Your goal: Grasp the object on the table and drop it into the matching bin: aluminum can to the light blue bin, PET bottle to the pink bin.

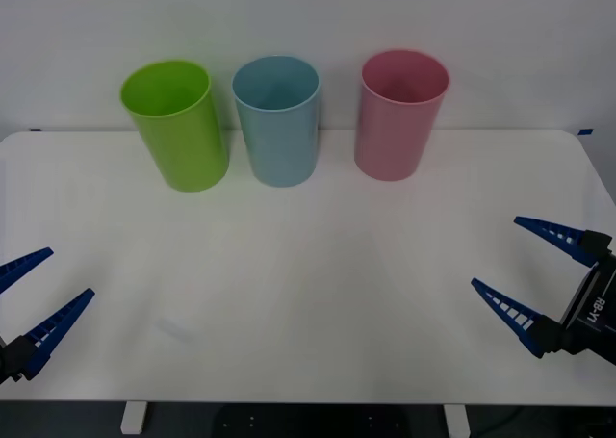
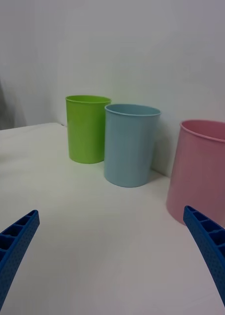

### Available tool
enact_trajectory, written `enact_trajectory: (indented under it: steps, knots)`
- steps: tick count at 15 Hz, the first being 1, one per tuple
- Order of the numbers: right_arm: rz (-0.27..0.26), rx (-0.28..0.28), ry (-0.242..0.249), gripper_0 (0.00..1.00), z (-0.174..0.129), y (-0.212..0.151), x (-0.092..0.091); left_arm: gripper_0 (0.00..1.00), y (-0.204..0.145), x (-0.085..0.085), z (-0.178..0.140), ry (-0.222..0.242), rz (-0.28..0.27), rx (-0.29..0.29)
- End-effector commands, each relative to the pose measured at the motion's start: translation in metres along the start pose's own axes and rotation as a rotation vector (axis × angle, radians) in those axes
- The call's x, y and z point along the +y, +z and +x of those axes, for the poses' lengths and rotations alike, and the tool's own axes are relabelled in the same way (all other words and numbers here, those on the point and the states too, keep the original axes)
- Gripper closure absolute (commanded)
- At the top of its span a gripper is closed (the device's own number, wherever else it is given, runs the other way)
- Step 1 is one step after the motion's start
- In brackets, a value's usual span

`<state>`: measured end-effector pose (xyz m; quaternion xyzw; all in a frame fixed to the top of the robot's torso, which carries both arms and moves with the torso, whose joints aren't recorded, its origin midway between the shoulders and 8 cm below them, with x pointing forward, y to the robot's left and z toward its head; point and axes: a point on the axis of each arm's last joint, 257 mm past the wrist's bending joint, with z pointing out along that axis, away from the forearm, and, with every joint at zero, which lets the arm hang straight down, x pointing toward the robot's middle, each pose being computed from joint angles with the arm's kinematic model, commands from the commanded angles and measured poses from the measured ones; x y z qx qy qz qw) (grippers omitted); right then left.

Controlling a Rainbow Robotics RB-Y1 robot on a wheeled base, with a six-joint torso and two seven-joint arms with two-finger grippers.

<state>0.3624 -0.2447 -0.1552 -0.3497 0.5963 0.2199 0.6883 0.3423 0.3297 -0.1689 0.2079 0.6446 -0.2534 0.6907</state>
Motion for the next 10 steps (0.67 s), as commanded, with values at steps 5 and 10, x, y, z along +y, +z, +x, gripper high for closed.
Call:
enact_trajectory:
  steps: [5,10]
  knots:
    - [0.019,0.033,0.034,0.0,0.0169,-0.0039,0.0076,0.0,0.0,0.0,0.0,0.0,0.0,0.0]
    - [0.019,0.033,0.034,0.0,0.0169,-0.0039,0.0076,0.0,0.0,0.0,0.0,0.0,0.0,0.0]
